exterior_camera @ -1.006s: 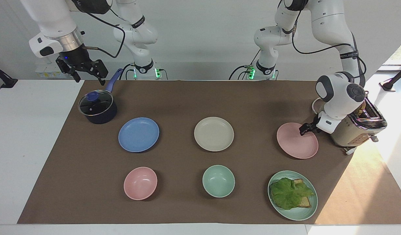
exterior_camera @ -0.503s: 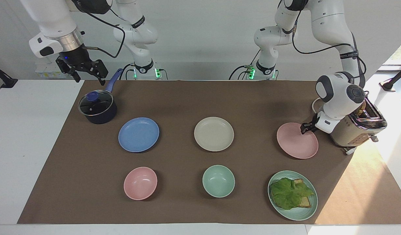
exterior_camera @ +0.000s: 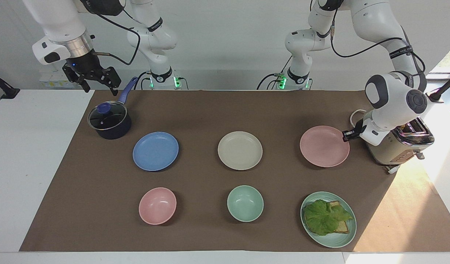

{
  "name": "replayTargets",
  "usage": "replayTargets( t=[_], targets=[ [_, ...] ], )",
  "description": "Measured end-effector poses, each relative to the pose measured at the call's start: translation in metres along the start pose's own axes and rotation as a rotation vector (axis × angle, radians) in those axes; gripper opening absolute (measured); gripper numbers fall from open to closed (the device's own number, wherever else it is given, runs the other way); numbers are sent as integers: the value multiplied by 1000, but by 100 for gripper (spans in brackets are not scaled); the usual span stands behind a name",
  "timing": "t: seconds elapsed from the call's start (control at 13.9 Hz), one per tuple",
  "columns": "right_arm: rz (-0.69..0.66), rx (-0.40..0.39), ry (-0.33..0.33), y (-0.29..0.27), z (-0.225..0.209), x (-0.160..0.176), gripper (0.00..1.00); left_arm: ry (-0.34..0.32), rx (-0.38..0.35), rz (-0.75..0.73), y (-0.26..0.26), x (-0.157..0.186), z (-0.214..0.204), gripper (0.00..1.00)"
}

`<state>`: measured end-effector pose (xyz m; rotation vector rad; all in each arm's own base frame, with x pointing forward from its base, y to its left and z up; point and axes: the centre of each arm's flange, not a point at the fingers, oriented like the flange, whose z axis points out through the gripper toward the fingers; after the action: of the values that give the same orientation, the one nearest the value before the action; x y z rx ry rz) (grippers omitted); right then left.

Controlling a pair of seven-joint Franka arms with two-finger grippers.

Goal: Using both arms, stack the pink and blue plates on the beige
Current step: 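Carry the pink plate with the left gripper onto the beige plate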

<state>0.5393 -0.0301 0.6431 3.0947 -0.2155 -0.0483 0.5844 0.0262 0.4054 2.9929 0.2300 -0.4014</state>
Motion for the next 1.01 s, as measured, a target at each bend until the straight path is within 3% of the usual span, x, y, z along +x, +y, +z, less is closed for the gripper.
replayTargets(
  t=[0.14, 0.5, 0.72, 1.01],
  targets=[
    [0, 0, 0, 0, 0, 0, 100, 9, -12, -63, 51, -6, -13, 4],
    [0, 0, 0, 0, 0, 0, 100, 49, -11, -171, 202, -43, 4, 4],
    [0, 0, 0, 0, 0, 0, 100, 52, -11, -159, 244, -63, 27, 4],
    [0, 0, -1, 0, 0, 0, 100, 109, -30, -123, 267, -72, 75, 4]
  ],
)
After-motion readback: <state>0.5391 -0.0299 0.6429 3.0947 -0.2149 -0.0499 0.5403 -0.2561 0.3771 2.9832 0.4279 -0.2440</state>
